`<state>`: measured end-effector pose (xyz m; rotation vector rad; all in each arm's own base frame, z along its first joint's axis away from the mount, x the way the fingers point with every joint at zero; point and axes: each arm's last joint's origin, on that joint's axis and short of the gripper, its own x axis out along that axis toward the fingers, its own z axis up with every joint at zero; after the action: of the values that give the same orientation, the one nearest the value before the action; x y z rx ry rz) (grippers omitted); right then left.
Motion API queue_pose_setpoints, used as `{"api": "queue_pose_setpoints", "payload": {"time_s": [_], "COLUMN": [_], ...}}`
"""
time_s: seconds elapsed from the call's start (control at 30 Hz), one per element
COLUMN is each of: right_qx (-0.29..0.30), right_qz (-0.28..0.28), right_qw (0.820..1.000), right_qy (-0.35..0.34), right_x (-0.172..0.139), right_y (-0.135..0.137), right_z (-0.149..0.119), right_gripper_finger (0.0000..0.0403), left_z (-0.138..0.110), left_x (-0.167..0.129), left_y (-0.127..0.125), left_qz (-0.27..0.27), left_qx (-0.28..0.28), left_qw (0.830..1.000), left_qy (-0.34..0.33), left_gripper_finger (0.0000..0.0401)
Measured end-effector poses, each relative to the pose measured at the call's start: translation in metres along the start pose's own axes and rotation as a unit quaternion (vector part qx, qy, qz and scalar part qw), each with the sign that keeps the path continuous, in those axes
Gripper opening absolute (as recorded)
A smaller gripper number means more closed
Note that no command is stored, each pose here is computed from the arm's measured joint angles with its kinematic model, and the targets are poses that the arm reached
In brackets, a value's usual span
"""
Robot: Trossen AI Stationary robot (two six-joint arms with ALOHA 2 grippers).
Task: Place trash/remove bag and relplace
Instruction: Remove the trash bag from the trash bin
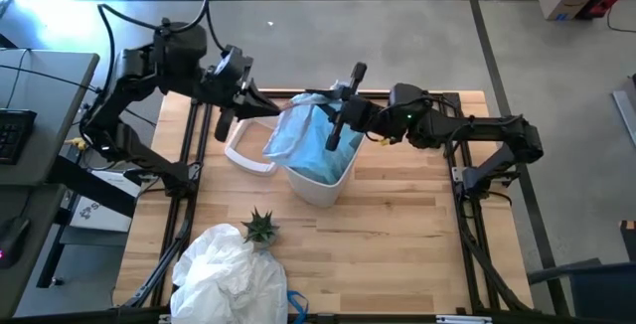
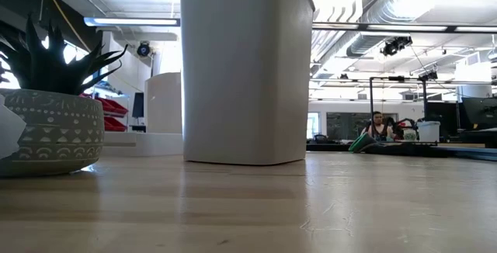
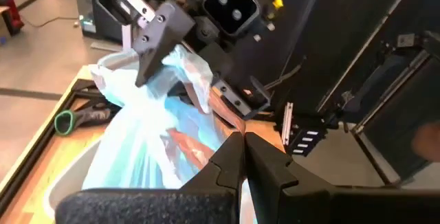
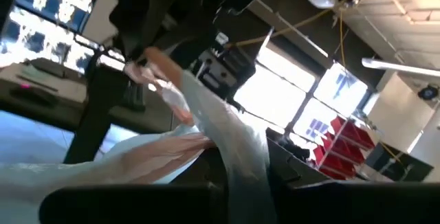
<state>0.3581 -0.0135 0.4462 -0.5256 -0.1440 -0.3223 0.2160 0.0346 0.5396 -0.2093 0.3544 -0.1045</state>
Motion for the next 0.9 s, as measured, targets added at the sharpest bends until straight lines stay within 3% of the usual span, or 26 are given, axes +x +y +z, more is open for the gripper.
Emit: {"api": "queue_pose_setpoints", "payload": {"time_s": [0.2, 0.37, 0.5, 0.63, 0.7, 0.83, 0.9], "right_qx": [0.005, 0.004, -0.001, 0.005, 0.007, -0.004, -0.009], "right_qz": [-0.003, -0.004, -0.012, -0.012, -0.018, -0.029, -0.033], "right_qw": [1.0, 0.999, 0.999, 0.998, 0.997, 0.996, 0.996], "right_qy": [-0.024, -0.041, -0.046, -0.06, -0.069, -0.08, -0.086], "right_x": [-0.002, -0.004, -0.008, -0.012, -0.015, -0.017, -0.017], "right_y": [-0.003, -0.002, -0.003, -0.006, -0.008, -0.009, -0.01], "right_z": [0.005, 0.011, 0.016, 0.023, 0.027, 0.031, 0.032], "right_gripper_finger": [0.0021, 0.0021, 0.0021, 0.0021, 0.0021, 0.0021, 0.0021], "left_z": [-0.002, -0.016, -0.022, -0.03, -0.032, -0.039, -0.046], "left_x": [-0.005, -0.01, -0.016, -0.023, -0.019, 0.004, 0.019], "left_y": [-0.008, 0.004, 0.007, 0.012, 0.015, 0.014, 0.016], "left_qz": [0.0, 0.117, 0.149, 0.223, 0.208, 0.109, 0.105], "left_qx": [0.034, 0.03, 0.031, 0.04, 0.032, 0.037, 0.045], "left_qw": [0.999, 0.99, 0.983, 0.965, 0.967, 0.982, 0.981], "left_qy": [0.002, 0.07, 0.097, 0.135, 0.144, 0.148, 0.159], "left_gripper_finger": [0.0, 0.0, 0.0, 0.0, 0.0, 0.0, 0.0]}}
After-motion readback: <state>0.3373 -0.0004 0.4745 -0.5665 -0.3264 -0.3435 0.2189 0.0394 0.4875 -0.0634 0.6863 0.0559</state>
